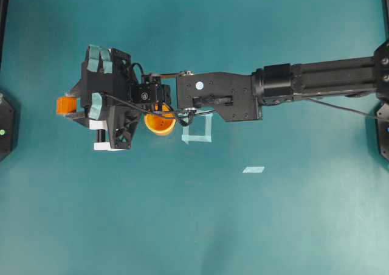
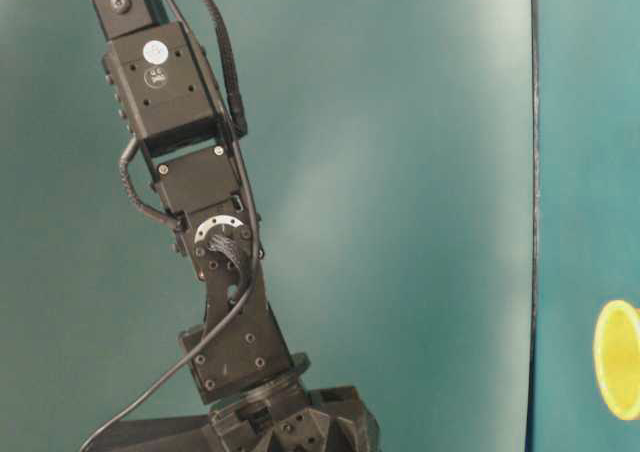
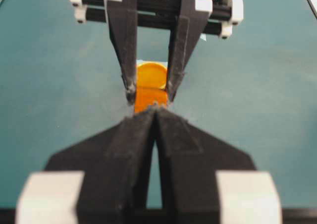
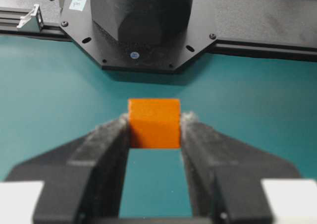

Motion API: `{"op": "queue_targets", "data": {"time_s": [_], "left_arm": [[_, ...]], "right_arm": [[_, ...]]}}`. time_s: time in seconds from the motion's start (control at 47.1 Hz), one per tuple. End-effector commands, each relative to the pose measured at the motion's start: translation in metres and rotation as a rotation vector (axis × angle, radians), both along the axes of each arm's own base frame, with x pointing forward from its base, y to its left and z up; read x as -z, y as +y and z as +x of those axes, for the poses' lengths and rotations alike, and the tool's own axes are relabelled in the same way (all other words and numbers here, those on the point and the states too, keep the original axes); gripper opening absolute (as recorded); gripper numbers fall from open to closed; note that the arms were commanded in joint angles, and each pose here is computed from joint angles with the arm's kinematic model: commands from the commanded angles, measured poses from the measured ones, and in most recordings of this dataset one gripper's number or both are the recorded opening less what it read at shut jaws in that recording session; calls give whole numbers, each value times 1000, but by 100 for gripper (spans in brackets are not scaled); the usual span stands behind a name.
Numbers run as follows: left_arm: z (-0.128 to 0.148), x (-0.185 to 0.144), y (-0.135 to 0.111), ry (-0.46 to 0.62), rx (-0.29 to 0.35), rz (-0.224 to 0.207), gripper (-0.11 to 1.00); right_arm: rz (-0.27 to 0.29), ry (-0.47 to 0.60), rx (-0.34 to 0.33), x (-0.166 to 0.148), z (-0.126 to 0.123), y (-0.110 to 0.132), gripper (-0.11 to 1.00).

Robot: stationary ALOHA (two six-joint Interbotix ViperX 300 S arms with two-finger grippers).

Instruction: Move the block to the left with right arm.

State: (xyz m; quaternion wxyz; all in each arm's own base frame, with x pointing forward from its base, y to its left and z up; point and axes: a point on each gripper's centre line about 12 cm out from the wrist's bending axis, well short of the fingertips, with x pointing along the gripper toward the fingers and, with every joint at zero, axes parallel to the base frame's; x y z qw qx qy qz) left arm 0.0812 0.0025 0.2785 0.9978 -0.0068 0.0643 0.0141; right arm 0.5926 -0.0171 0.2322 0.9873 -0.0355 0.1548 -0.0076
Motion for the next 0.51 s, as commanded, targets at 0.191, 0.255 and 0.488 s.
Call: {"op": "queue_targets", "data": {"time_s": [0.191,0.255,0.488], "left_arm": [[-4,-14,0,-24,-3,6,0],[-4,-14,0,-24,-3,5,0],[-4,-14,0,-23,-3,6,0]], "right_arm": [[2,-63,-10,-27,1,6,39],[3,-61,-11,-27,1,6,39],[3,-61,-14,-27,1,8,39]]}}
